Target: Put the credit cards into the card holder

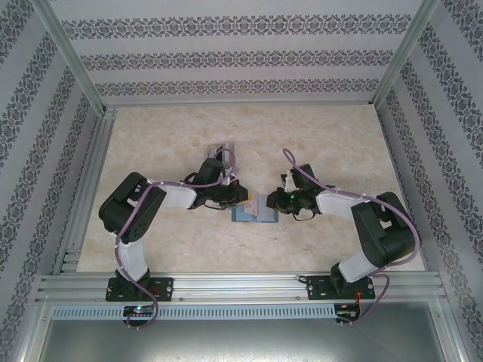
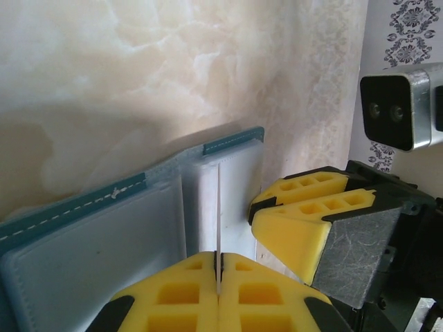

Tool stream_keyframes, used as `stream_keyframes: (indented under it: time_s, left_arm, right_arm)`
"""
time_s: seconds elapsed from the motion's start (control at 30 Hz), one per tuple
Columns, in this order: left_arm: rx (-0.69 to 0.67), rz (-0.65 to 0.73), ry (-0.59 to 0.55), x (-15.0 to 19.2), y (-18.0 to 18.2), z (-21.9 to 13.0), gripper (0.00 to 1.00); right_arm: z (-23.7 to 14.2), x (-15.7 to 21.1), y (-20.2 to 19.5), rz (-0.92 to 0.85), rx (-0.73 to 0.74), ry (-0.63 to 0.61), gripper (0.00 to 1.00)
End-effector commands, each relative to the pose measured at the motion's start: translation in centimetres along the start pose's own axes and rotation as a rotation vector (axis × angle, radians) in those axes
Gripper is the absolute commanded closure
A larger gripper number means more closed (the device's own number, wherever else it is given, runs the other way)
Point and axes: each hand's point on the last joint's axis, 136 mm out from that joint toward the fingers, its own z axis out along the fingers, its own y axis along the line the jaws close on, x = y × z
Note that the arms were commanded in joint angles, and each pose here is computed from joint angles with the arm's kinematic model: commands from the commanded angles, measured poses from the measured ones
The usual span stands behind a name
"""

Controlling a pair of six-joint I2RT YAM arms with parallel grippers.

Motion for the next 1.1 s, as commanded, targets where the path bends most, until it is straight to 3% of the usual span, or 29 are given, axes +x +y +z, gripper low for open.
stream_keyframes:
  time_s: [0.0, 0.5, 1.07]
  left_arm:
    - [0.016, 0.044, -0.001, -0.4, -1.1, 0.4, 1.0]
    - [-0.017, 0.024, 0.025, 0.3, 1.0, 1.2, 1.0]
    - [0.026, 0.021, 0.033, 0.4, -1.0, 1.1, 1.0]
  right_arm:
    - [-0.2, 0.5, -2.4, 0.015, 0.097, 0.006, 0.8]
    - [-0.3, 0.4, -2.3, 0.014, 0.095, 0.007, 0.8]
    - [-0.7, 0.2, -1.9, 0.006, 0.093, 0.004, 0.8]
